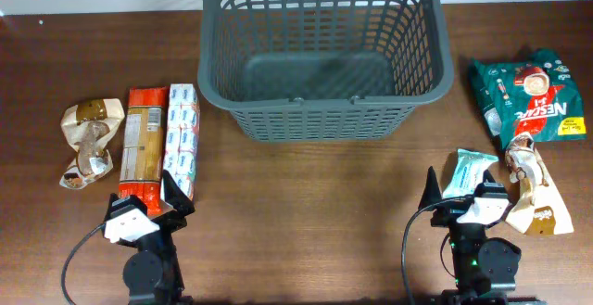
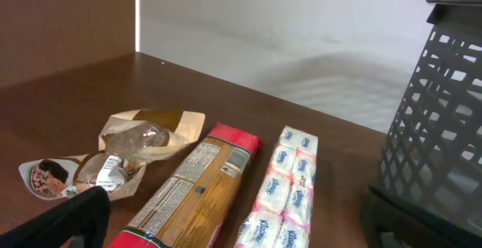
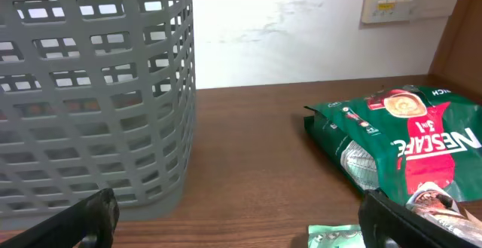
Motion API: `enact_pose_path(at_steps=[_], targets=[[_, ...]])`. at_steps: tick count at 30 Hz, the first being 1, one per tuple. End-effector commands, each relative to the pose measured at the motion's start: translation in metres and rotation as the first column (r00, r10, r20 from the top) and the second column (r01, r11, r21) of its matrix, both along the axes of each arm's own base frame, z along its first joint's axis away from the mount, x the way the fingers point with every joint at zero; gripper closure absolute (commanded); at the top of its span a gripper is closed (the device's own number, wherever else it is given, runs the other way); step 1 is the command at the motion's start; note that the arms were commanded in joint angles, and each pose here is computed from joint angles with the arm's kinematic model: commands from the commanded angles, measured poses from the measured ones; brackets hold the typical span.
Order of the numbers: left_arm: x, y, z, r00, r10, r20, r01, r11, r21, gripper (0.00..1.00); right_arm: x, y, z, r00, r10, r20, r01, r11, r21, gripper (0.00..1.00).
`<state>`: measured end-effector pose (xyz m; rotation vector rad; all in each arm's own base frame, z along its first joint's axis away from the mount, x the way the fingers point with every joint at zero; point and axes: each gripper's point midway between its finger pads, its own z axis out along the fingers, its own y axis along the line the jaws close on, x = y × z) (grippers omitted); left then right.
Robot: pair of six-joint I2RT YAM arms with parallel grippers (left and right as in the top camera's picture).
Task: Pack container
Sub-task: 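Move the right gripper to the green Nescafé pouch and grasp it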
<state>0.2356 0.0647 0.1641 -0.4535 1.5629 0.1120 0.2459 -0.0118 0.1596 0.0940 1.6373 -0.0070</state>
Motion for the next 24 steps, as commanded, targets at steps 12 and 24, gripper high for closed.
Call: enact_pose_path(at_steps=[12, 24], targets=[[0.000, 0.001, -0.001, 1.000, 0.006, 0.006, -0.006, 1.000, -0.004, 0.01, 0.000, 0.000, -0.003, 1.000, -0.004, -0.004, 0.004, 1.000, 0.008, 0.01], [0.000, 0.001, -0.001, 1.000, 0.006, 0.006, -0.006, 1.000, -0.004, 0.01, 0.000, 0.015, -0.004, 0.997, 0.077, -0.008, -0.076, 0.996, 0.052, 0.01]])
